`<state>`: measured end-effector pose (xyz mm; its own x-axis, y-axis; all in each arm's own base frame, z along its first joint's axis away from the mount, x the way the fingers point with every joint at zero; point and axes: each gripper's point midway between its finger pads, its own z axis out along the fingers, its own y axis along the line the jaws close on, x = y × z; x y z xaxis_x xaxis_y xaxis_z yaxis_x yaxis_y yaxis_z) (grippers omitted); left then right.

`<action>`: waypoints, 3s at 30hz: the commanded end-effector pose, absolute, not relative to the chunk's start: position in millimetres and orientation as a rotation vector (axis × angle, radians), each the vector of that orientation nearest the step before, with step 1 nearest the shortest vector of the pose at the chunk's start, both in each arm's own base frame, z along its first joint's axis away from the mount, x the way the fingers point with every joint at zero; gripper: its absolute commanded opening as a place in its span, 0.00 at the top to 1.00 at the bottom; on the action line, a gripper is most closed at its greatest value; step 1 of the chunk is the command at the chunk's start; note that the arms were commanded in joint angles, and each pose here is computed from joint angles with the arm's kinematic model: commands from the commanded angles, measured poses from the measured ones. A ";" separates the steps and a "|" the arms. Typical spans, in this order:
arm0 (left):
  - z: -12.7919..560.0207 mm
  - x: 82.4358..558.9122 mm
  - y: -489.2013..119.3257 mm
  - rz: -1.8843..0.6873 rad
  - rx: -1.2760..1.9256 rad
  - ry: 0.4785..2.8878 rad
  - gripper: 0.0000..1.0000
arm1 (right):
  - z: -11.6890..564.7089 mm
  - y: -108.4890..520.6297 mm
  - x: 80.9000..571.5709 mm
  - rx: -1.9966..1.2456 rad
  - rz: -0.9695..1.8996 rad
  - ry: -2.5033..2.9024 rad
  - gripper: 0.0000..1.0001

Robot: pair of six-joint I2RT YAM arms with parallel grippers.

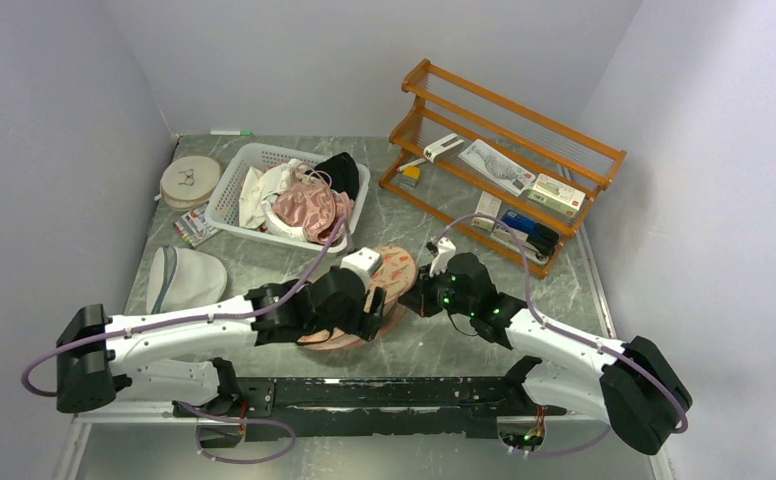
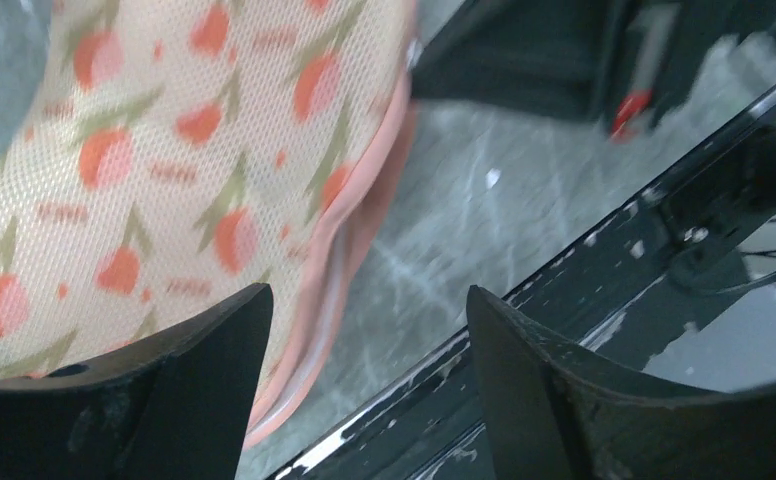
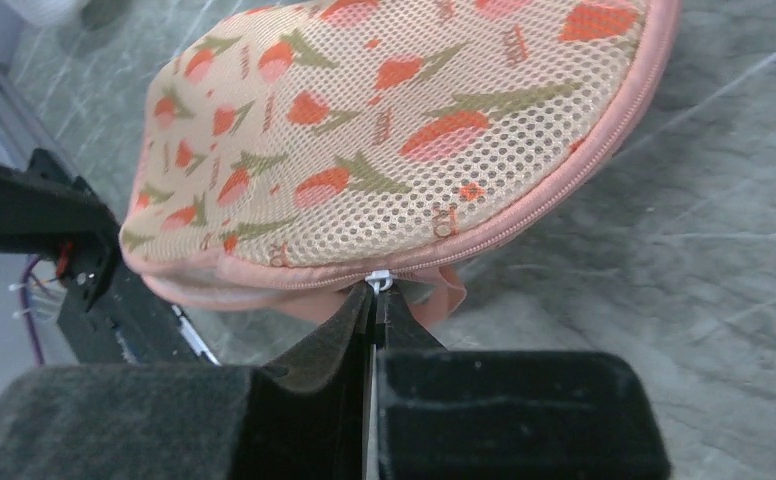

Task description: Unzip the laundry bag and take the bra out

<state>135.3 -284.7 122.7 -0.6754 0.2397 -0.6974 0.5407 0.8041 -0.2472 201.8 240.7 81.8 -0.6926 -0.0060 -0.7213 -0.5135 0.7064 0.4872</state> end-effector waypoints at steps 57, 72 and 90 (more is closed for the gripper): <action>158.5 151.8 -318.1 -0.545 0.734 2.118 0.30 | 107.0 206.6 212.8 -0.285 1.131 2.138 1.00; 113.6 180.1 -378.2 -0.376 0.761 2.199 0.25 | 116.4 212.6 197.6 -0.310 1.143 2.116 1.00; 125.1 151.4 -324.0 -0.477 0.731 2.176 0.93 | 77.3 180.5 233.0 -0.154 0.907 2.209 1.00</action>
